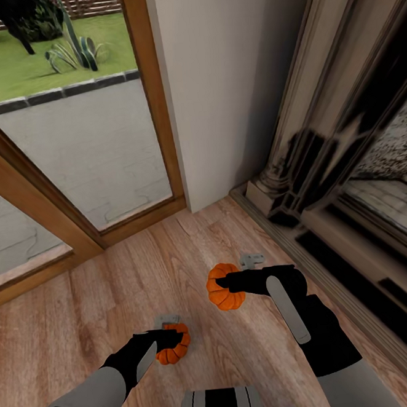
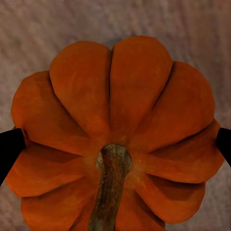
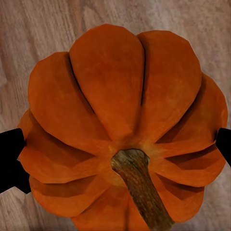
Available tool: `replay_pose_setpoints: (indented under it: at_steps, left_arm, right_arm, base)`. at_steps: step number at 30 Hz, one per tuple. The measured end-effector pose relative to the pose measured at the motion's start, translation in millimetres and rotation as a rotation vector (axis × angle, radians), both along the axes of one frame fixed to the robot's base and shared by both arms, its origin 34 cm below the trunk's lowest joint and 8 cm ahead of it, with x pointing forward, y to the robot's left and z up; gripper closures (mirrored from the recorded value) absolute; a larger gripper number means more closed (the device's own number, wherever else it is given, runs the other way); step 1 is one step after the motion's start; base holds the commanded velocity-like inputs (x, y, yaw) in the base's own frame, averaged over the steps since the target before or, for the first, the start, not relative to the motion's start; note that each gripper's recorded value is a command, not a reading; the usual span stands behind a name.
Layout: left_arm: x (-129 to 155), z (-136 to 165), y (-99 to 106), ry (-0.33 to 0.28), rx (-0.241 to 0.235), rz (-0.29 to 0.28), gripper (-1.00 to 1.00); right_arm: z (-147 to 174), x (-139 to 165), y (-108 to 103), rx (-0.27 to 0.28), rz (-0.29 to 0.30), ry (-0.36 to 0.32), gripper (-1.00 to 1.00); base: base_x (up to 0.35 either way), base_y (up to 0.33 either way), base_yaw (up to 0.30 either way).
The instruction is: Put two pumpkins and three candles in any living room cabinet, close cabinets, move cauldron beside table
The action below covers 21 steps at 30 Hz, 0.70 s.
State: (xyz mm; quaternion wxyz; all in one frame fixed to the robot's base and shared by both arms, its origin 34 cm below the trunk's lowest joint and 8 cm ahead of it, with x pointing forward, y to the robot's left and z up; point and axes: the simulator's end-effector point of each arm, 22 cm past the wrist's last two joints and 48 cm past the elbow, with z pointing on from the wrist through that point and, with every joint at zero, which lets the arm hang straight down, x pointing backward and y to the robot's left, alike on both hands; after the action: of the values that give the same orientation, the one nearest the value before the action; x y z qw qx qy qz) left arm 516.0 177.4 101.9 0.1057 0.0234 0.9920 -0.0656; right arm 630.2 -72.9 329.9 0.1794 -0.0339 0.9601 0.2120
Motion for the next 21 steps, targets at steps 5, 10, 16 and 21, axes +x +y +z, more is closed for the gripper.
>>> replay_pose_setpoints:
  at_steps: [5, 10, 16, 21]
  left_arm:
    - [0.0, 0.0, -0.2, -0.001, 0.001, -0.002, 1.0]
    - [0.1, 0.0, -0.3, -0.002, 0.001, -0.004, 1.0]
    - [0.1, 0.0, 0.0, -0.001, 0.0, 0.0, 1.0]
    - [0.2, 0.0, 0.2, -0.001, -0.002, 0.002, 1.0]
  right_arm:
    - [0.0, 0.0, 0.0, 0.0, 0.0, 0.0, 1.0]
    - [-0.1, 0.0, -0.1, 0.0, 0.0, 0.0, 1.0]
    - [0.0, 0.1, -0.1, -0.001, 0.0, 0.0, 1.0]
    - [-0.1, 0.0, -0.1, -0.001, 0.0, 0.0, 1.0]
  base:
    - [0.0, 0.0, 0.0]
    - [0.0, 0.0, 0.0]
    - [0.0, 0.0, 0.0]
    - [0.0, 0.0, 0.0]
